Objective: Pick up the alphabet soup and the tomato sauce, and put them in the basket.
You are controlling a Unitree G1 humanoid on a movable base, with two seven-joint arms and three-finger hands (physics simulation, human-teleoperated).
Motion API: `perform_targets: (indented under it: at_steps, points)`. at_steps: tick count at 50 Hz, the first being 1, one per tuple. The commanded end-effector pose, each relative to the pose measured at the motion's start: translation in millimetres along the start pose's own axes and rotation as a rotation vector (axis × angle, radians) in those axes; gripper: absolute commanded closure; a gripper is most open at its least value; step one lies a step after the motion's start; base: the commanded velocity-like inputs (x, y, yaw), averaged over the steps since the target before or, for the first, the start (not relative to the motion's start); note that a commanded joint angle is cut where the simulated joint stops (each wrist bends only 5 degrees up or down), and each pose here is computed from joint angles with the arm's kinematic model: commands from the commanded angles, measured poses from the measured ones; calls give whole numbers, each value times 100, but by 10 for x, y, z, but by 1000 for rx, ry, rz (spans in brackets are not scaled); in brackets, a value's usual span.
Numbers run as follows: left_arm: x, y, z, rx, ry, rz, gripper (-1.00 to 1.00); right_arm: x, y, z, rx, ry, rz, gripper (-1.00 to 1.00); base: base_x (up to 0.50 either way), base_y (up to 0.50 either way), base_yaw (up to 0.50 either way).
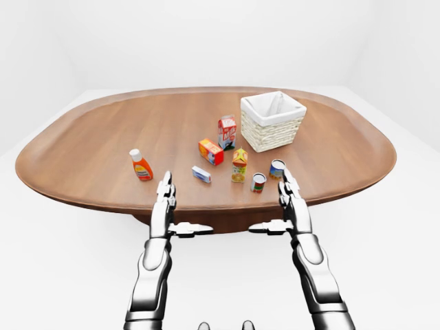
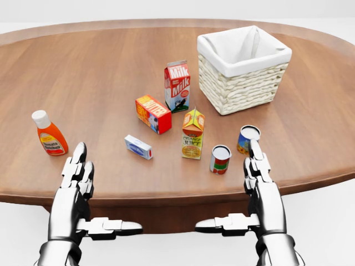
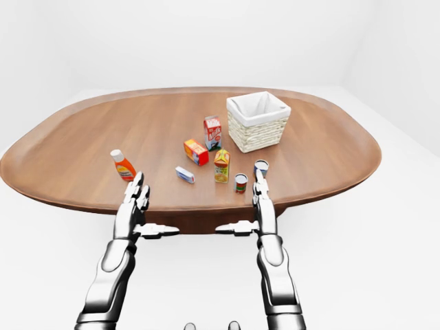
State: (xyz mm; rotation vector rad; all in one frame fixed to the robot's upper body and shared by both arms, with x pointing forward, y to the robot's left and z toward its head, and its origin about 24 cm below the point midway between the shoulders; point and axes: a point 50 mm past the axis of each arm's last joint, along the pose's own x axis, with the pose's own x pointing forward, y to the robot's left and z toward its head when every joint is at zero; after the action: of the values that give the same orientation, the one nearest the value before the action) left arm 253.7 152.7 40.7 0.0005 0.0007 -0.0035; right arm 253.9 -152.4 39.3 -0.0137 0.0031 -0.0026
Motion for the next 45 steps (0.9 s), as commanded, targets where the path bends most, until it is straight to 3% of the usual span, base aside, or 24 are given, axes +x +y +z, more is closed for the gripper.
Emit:
perform_targets:
  at_steps: [1, 20, 30, 45]
  points:
    - [-3, 60, -9, 1, 1, -8, -100, 2, -59, -38, -32, 10, -7, -100, 0, 0, 0]
    - [-9, 68, 15, -4, -11, -3, -100, -12, -54, -14, -38, -1, -7, -100, 0, 0, 0]
    - [-86, 69, 190, -24, -134, -10, -100, -61, -29, 145, -46, -108, 9, -100, 0, 0, 0]
    - [-160, 76, 262, -45, -167, -13, -100, -116, 0, 248, -45, -154, 32, -100, 0, 0, 0]
